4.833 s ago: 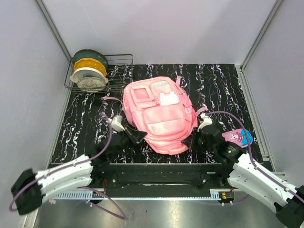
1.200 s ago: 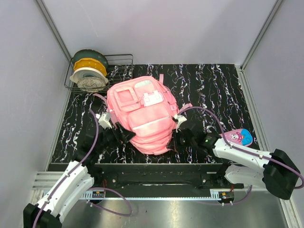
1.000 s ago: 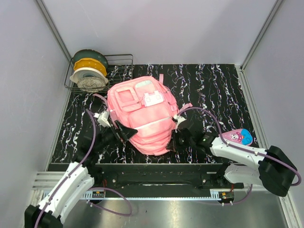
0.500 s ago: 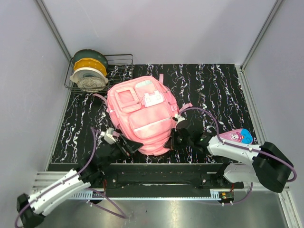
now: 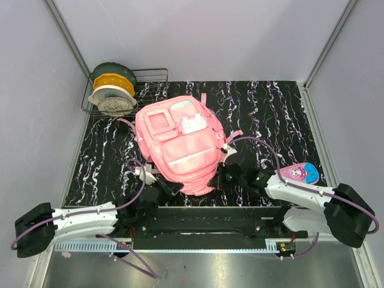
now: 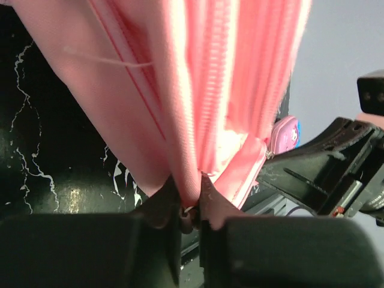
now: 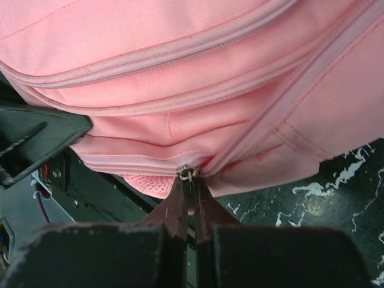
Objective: Pack the student bag
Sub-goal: Zip the student bag at the center of the board.
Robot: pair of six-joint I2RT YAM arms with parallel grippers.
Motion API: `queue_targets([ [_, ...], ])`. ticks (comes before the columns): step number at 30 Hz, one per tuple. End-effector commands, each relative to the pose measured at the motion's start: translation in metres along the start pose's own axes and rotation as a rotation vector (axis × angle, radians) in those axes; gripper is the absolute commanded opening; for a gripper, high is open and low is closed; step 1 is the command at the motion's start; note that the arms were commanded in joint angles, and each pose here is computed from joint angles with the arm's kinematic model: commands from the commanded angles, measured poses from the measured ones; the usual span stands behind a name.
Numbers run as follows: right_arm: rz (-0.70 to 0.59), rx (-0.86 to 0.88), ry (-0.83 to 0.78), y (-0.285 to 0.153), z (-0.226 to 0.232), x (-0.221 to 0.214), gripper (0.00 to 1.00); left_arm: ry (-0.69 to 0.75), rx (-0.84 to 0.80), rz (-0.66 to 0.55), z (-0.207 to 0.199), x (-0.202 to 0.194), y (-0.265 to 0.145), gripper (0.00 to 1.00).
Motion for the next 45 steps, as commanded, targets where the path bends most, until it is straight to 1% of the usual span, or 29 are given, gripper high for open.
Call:
queue_targets([
  [1, -0.064, 0.078, -0.062, -0.01, 0.008, 0.006, 0.0, -0.107, -0.204, -0.097, -0.034, 0.01, 0.001, 0.0],
  [3, -0.057, 0.088, -0.09, -0.017, 0.008, 0.006, 0.0, -0.1, -0.174, -0.101, -0.022, 0.014, 0.0, 0.0],
  [4, -0.007, 0.077, -0.122, -0.021, 0.005, 0.001, 0.0, -0.099, -0.152, -0.12, -0.017, 0.02, -0.003, 0.0],
  [6, 0.03, 0.044, -0.146, -0.027, 0.008, 0.007, 0.0, -0.082, -0.14, -0.155, -0.012, 0.03, -0.009, 0.0],
  [7, 0.091, 0.029, -0.167, -0.03, 0.005, 0.001, 0.0, -0.039, -0.114, -0.194, -0.004, 0.039, -0.015, 0.0],
  [8, 0.105, 0.017, -0.171, -0.032, 0.006, 0.002, 0.0, -0.015, -0.118, -0.228, -0.008, 0.045, -0.02, 0.0],
  [9, 0.108, 0.011, -0.17, -0.033, 0.008, 0.004, 0.0, 0.009, -0.115, -0.251, -0.008, 0.05, -0.024, 0.0],
  [10, 0.11, 0.004, -0.171, -0.034, 0.006, 0.004, 0.0, 0.063, -0.053, -0.285, 0.002, 0.057, -0.029, 0.0],
  [12, 0.083, -0.036, -0.158, -0.036, 0.005, 0.008, 0.0, 0.057, -0.103, -0.332, -0.008, 0.067, -0.044, 0.0],
  [13, 0.07, -0.075, -0.161, -0.036, 0.003, 0.009, 0.0, 0.077, -0.053, -0.343, 0.0, 0.07, -0.048, 0.0],
  [14, 0.065, -0.093, -0.162, -0.036, 0.002, 0.01, 0.0, 0.082, -0.082, -0.344, -0.005, 0.072, -0.054, 0.0],
  [16, 0.076, -0.136, -0.181, -0.035, 0.0, 0.013, 0.0, 0.105, -0.048, -0.335, -0.003, 0.073, -0.059, 0.0],
  [17, 0.088, -0.152, -0.187, -0.034, -0.001, 0.014, 0.0, 0.127, -0.05, -0.332, -0.01, 0.075, -0.064, 0.0],
  [19, 0.129, -0.198, -0.192, -0.029, -0.006, 0.011, 0.0, 0.178, 0.019, -0.327, -0.012, 0.077, -0.067, 0.0],
  [20, 0.146, -0.211, -0.191, -0.027, -0.008, 0.01, 0.0, 0.203, 0.017, -0.335, -0.021, 0.08, -0.072, 0.0],
  [22, 0.176, -0.23, -0.189, -0.023, -0.012, 0.006, 0.0, 0.269, 0.077, -0.334, -0.024, 0.082, -0.073, 0.0],
  [26, 0.182, -0.251, -0.172, -0.024, -0.02, 0.004, 0.0, 0.292, 0.033, -0.326, -0.044, 0.085, -0.081, 0.0],
  [31, 0.174, -0.252, -0.127, -0.028, -0.024, 0.01, 0.0, 0.314, 0.09, -0.3, -0.038, 0.083, -0.08, 0.0],
  [33, 0.176, -0.217, -0.133, -0.03, -0.021, 0.011, 0.0, 0.325, 0.082, -0.282, -0.039, 0.082, -0.078, 0.0],
  [34, 0.184, -0.179, -0.143, -0.032, -0.018, 0.011, 0.0, 0.329, 0.036, -0.249, -0.045, 0.078, -0.077, 0.0],
  [35, 0.182, -0.13, -0.15, -0.034, -0.014, 0.012, 0.0, 0.333, 0.045, -0.224, -0.046, 0.075, -0.072, 0.07],
  [36, 0.2, -0.024, -0.15, -0.037, -0.005, 0.011, 0.0, 0.34, 0.031, -0.196, -0.049, 0.072, -0.069, 0.14],
  [37, 0.206, 0.033, -0.139, -0.04, 0.0, 0.011, 0.0, 0.337, -0.016, -0.156, -0.058, 0.068, -0.065, 0.34],
  [38, 0.205, 0.104, -0.125, -0.045, 0.007, 0.012, 0.0, 0.34, 0.015, -0.125, -0.059, 0.064, -0.057, 0.46],
  [39, 0.242, 0.219, -0.069, -0.053, 0.022, 0.015, 0.0, 0.339, 0.003, -0.102, -0.063, 0.061, -0.053, 0.49],
  [40, 0.254, 0.232, -0.022, -0.057, 0.027, 0.017, 0.0, 0.31, -0.022, -0.091, -0.075, 0.06, -0.051, 0.56],
  [42, 0.283, 0.203, 0.075, -0.075, 0.039, 0.026, 0.0, 0.295, -0.014, -0.08, -0.085, 0.058, -0.048, 0.8],
  [43, 0.286, 0.176, 0.096, -0.079, 0.04, 0.026, 0.0, 0.273, -0.018, -0.103, -0.098, 0.063, -0.054, 0.84],
  [45, 0.289, 0.098, 0.16, -0.086, 0.038, 0.025, 0.0, 0.256, 0.006, -0.122, -0.104, 0.067, -0.062, 0.91],
])
Point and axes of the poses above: each gripper's point midway between its finger pads, its own y axis out along the fingers, its own z axis along the line the jaws close on, x = y × z, the point moved 10 cm from there along -y, back along the fingers, and after that the axes turned 10 degrees about -y, right-handed, at the moved point
